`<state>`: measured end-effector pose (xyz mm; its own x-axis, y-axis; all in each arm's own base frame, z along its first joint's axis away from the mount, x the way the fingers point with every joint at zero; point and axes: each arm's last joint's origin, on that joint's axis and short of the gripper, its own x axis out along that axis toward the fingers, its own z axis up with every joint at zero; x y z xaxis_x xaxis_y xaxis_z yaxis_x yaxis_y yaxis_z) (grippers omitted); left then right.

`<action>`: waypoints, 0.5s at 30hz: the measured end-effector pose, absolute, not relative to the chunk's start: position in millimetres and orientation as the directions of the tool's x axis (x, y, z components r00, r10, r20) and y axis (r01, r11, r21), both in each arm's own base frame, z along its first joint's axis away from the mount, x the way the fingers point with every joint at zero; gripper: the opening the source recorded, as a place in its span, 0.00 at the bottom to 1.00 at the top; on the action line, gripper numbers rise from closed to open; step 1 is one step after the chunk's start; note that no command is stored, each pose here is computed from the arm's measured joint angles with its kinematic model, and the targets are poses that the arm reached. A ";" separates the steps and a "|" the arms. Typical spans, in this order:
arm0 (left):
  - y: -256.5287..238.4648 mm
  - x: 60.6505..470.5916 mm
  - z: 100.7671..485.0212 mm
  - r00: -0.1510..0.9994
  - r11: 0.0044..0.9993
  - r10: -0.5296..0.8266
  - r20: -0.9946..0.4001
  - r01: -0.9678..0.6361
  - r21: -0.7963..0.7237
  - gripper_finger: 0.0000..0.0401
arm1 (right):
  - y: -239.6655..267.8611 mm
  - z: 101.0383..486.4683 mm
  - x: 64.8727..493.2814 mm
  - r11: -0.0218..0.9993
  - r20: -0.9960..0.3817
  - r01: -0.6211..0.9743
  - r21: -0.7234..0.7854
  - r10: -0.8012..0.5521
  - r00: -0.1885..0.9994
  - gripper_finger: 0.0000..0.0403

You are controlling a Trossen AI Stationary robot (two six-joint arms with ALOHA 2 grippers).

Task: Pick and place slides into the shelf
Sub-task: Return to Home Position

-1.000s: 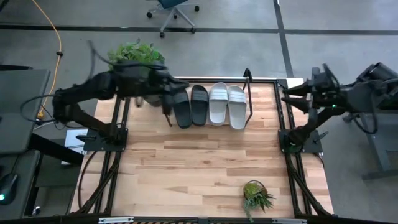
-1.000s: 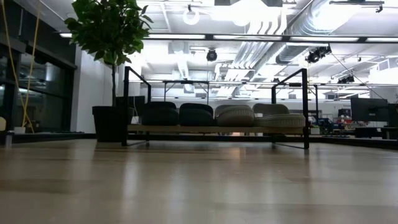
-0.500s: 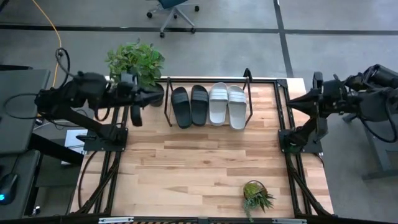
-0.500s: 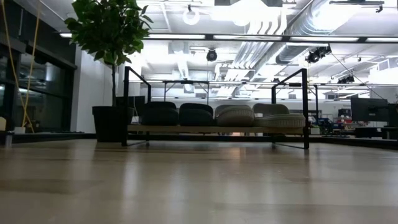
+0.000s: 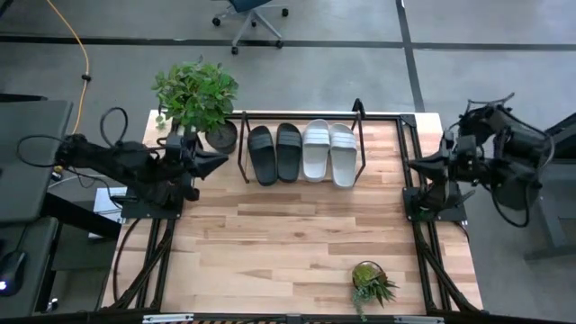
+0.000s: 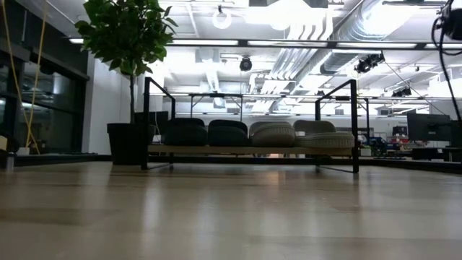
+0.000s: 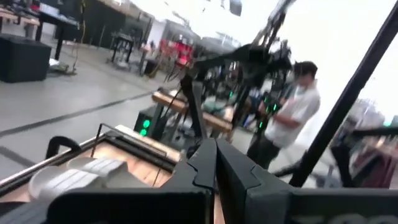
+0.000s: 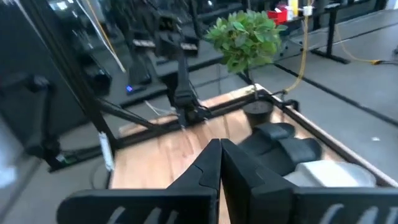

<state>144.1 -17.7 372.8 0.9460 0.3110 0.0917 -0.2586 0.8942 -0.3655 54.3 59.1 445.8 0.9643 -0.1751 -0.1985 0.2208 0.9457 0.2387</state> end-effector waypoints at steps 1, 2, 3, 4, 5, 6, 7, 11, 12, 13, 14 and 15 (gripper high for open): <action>-17.4 142.8 364.1 0.943 0.891 0.312 0.114 -0.248 -0.381 0.00 | 61.4 440.9 54.0 0.943 -0.181 0.213 0.256 -0.170 0.969 0.00; -17.2 141.7 355.9 0.941 0.885 0.311 0.132 -0.236 -0.401 0.00 | 63.7 435.8 53.8 0.940 -0.159 0.212 0.268 -0.174 0.972 0.00; -16.7 140.7 348.2 0.938 0.880 0.313 0.148 -0.228 -0.417 0.00 | 65.6 430.6 53.5 0.938 -0.138 0.213 0.275 -0.181 0.974 0.00; -16.7 140.0 340.4 0.937 0.876 0.311 0.161 -0.217 -0.431 0.00 | 67.9 424.7 53.2 0.935 -0.115 0.217 0.280 -0.191 0.975 0.00; -16.6 139.4 333.7 0.935 0.871 0.311 0.174 -0.206 -0.446 0.00 | 69.6 419.0 52.8 0.931 -0.096 0.220 0.291 -0.200 0.975 0.00; -16.4 138.9 327.3 0.933 0.867 0.312 0.182 -0.200 -0.456 0.00 | 71.0 413.5 52.1 0.926 -0.083 0.219 0.306 -0.203 0.976 0.00; -16.4 138.6 321.4 0.931 0.864 0.312 0.188 -0.196 -0.465 0.00 | 72.0 408.2 51.4 0.919 -0.076 0.213 0.331 -0.199 0.977 0.00; -16.1 137.6 307.4 0.932 0.848 0.312 0.186 -0.185 -0.497 0.00 | 76.3 395.5 50.1 0.899 -0.077 0.183 0.397 -0.166 0.983 0.00; -16.0 137.4 305.6 0.932 0.844 0.312 0.184 -0.183 -0.504 0.00 | 76.8 394.8 50.2 0.896 -0.076 0.182 0.404 -0.165 0.983 0.00; -15.9 137.0 304.3 0.933 0.842 0.312 0.182 -0.182 -0.508 0.00 | 76.8 395.0 50.3 0.896 -0.075 0.181 0.405 -0.165 0.983 0.00; -15.9 136.8 303.9 0.933 0.841 0.312 0.182 -0.182 -0.510 0.00 | 76.9 396.1 50.3 0.895 -0.073 0.179 0.408 -0.164 0.984 0.00; -15.8 136.5 304.2 0.932 0.841 0.312 0.183 -0.181 -0.510 0.00 | 77.4 397.7 50.4 0.896 -0.070 0.176 0.408 -0.162 0.984 0.00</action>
